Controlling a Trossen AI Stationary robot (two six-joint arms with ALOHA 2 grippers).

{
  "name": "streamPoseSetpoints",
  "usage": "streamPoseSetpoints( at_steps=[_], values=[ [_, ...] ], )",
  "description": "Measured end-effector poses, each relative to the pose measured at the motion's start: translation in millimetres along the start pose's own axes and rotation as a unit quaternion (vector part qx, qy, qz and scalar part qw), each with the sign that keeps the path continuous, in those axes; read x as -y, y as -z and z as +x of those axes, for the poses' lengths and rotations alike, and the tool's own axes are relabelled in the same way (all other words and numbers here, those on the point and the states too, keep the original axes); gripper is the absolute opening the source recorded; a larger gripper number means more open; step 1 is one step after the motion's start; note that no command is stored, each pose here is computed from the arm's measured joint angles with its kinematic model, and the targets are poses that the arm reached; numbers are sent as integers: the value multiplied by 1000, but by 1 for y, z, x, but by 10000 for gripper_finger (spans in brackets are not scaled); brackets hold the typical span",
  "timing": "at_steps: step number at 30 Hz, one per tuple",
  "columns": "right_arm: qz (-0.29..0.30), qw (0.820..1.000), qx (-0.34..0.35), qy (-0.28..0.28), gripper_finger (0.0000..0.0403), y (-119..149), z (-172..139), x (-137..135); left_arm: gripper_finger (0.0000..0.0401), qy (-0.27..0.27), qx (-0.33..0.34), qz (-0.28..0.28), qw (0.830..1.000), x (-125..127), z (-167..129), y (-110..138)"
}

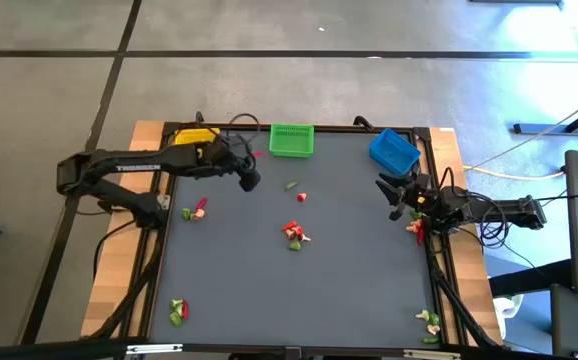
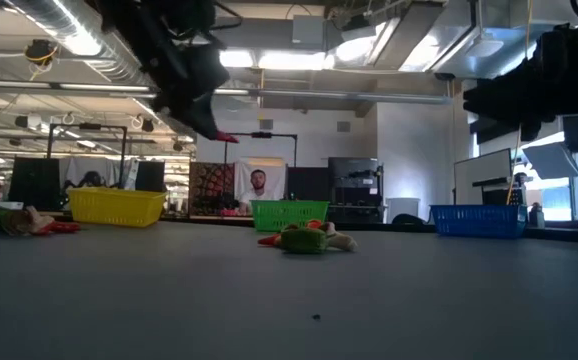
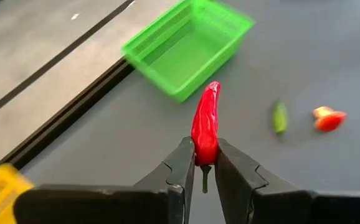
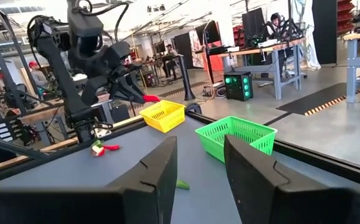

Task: Sort produce into baskets
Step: Put the red chili pepper into the yellow basket

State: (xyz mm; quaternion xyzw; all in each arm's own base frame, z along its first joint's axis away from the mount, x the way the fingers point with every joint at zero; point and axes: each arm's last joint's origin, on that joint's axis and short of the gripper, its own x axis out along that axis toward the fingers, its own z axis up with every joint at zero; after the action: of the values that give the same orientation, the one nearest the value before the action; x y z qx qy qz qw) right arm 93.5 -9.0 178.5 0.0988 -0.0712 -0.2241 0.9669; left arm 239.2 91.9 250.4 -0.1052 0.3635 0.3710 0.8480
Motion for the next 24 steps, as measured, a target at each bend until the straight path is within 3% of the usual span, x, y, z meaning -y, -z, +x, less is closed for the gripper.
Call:
streamPoseSetpoints(
  at_steps=[13,19,24],
  values=[
    [-4,1000,-4,10,134,1,0,1,53,-105,-103,-63,987,-51,3,13],
    [-5,1000,-6,10,134,1,0,1,55,-198,-150,-119,961,-76,3,23],
    [-5,1000,-6,11,134,2,0,1,61,-223,-169,-142,950,-88,6,31]
  ],
)
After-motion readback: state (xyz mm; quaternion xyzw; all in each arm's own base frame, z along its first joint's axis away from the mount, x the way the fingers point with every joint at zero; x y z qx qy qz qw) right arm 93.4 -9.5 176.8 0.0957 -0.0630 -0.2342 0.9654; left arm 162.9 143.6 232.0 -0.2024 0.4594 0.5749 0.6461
